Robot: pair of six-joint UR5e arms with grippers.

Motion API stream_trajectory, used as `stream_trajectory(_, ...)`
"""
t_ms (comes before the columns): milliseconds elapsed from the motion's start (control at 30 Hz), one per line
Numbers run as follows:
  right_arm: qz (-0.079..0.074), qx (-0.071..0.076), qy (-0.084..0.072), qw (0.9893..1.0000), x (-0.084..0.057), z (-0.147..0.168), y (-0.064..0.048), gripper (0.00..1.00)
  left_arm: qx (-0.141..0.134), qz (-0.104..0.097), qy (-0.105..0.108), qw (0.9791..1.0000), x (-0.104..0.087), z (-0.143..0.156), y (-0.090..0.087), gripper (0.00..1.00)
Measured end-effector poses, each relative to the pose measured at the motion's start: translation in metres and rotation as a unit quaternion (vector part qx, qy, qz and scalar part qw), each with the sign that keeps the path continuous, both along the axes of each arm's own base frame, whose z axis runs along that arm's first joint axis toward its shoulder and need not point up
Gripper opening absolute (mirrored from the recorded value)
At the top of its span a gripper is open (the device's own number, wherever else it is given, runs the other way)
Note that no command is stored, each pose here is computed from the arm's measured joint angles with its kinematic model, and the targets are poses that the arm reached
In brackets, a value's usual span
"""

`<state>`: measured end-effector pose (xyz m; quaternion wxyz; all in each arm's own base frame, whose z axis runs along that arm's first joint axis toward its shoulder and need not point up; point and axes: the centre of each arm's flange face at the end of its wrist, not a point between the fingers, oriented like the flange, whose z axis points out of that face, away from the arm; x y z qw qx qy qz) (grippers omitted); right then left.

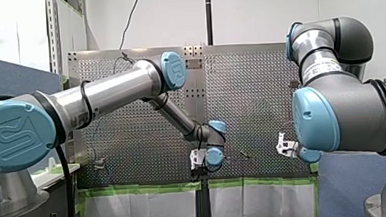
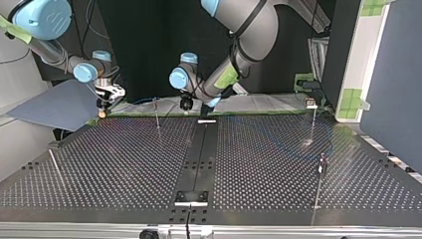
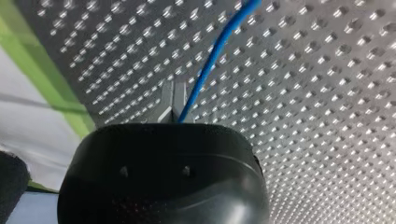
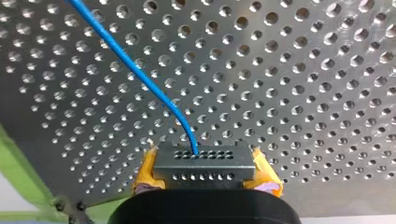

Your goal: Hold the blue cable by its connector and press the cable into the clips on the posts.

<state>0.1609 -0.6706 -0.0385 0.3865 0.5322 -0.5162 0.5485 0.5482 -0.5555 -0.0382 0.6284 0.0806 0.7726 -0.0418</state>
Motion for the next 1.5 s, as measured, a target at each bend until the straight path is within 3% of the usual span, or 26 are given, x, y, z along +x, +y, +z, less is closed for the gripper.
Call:
stream_trajectory(400,-0.005,-0.028,-0.015,0.9995,-0.009,0.016,-0.032,0.00,-0.026,0.021,-0.034,0.9989,0.048,0.039,0.004,0.00)
stream_trajectory(600,0.001,-0.037,-0.022,0.9991,-0.012,0.021,-0.045,0.00,-0.022,0.027,-0.038,0.9987,0.056,0.042,0.009,0.00)
stream_trajectory(933,0.008,0.002,-0.019,0.9998,-0.007,-0.030,-0.037,0.00,0.024,0.021,-0.014,0.9994,0.036,0.015,0.020,0.00)
stream_trajectory(1300,-0.004,0.006,-0.019,0.9998,-0.019,-0.027,-0.052,0.00,0.024,0.030,-0.016,0.9991,0.058,0.027,0.030,0.00)
stream_trajectory(1500,-0.007,0.007,-0.021,0.9997,-0.021,-0.025,-0.055,0.00,0.029,0.031,-0.010,0.9991,0.054,0.017,0.037,0.00)
